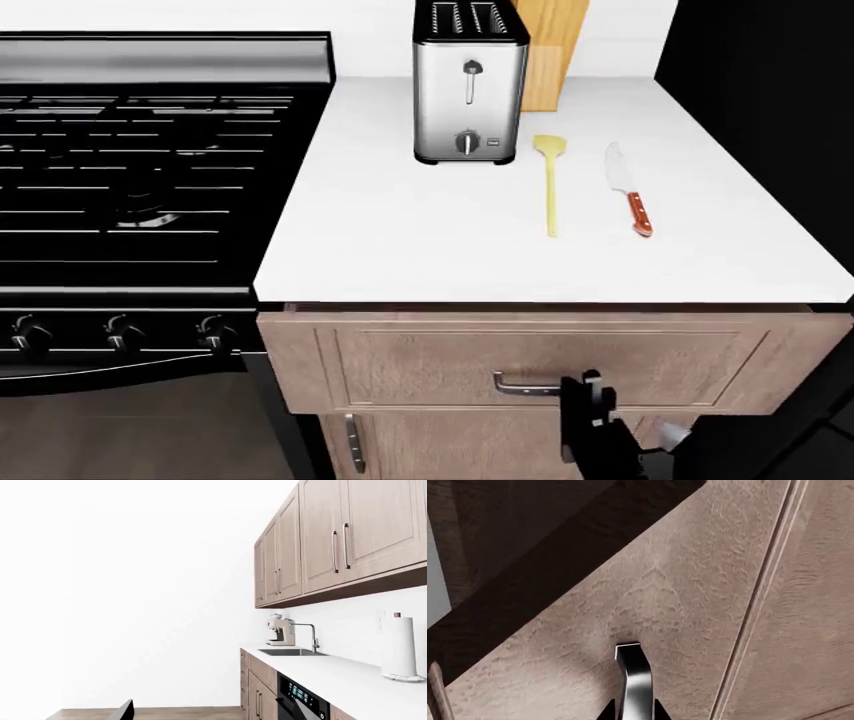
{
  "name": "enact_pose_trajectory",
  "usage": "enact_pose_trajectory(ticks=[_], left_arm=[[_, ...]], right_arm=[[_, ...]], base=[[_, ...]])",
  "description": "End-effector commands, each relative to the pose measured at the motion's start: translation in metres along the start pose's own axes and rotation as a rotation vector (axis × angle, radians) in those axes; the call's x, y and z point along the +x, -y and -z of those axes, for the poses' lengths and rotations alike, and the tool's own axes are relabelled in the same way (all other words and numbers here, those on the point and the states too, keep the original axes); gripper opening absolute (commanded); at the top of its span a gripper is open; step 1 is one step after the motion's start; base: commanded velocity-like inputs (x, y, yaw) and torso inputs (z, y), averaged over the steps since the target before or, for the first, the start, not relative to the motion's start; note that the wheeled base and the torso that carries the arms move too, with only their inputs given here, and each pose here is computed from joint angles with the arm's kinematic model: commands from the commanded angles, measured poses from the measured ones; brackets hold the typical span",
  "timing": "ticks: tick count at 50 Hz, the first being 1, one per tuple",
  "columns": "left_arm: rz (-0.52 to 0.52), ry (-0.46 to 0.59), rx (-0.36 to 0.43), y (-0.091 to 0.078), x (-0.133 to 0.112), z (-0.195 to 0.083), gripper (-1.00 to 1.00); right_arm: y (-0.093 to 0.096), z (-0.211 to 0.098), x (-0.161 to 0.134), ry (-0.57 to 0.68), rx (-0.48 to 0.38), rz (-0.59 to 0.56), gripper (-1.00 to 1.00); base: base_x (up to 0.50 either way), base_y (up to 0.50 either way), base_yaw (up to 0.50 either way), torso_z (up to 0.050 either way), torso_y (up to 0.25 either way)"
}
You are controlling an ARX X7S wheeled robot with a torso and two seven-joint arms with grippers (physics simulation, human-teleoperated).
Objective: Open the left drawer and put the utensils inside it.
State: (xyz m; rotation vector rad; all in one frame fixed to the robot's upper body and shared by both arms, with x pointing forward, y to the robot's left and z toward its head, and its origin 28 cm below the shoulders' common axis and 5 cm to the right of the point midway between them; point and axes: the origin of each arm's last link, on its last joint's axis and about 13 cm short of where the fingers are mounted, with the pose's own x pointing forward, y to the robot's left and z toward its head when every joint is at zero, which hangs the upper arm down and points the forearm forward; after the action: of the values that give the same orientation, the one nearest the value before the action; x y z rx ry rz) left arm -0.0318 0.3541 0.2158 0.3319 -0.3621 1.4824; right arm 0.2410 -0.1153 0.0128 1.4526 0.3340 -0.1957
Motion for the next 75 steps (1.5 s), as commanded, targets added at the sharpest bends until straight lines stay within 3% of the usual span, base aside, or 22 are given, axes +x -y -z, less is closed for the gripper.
enact_pose_trajectory(ticks=[1, 15, 34, 60, 61, 75], left_arm=[[-0.003, 0.001, -0.002, -0.001, 0.000, -0.001, 1.00], [-0.002, 0.006, 0.000, -0.001, 0.000, -0.001, 1.00], [0.003, 0.006, -0.005, 0.000, 0.001, -0.001, 1.00], [0.006, 0.005, -0.008, 0.001, 0.001, -0.001, 1.00], [0.006, 0.006, -0.008, 0.001, 0.001, -0.001, 1.00], [0.008, 0.005, -0.006, 0.002, 0.001, 0.000, 1.00]], right_arm=[[-0.003, 0.003, -0.031, -0.027, -0.020, -0.100, -1.00], [0.002, 0.014, -0.081, -0.087, -0.047, -0.148, -1.00], [0.016, 0.013, -0.118, -0.087, -0.084, -0.151, -1.00], [0.020, 0.013, -0.122, -0.041, -0.154, -0.155, -1.00], [0.020, 0.013, -0.122, -0.033, -0.170, -0.158, 1.00], [0.017, 0.013, -0.126, -0.019, -0.189, -0.180, 1.00]], base=[[0.00, 0.00, 0.00, 0.000, 0.000], [0.00, 0.00, 0.00, 0.001, 0.004], [0.00, 0.00, 0.00, 0.001, 0.003], [0.00, 0.00, 0.00, 0.002, 0.003], [0.00, 0.00, 0.00, 0.000, 0.010], [0.00, 0.00, 0.00, 0.001, 0.001]])
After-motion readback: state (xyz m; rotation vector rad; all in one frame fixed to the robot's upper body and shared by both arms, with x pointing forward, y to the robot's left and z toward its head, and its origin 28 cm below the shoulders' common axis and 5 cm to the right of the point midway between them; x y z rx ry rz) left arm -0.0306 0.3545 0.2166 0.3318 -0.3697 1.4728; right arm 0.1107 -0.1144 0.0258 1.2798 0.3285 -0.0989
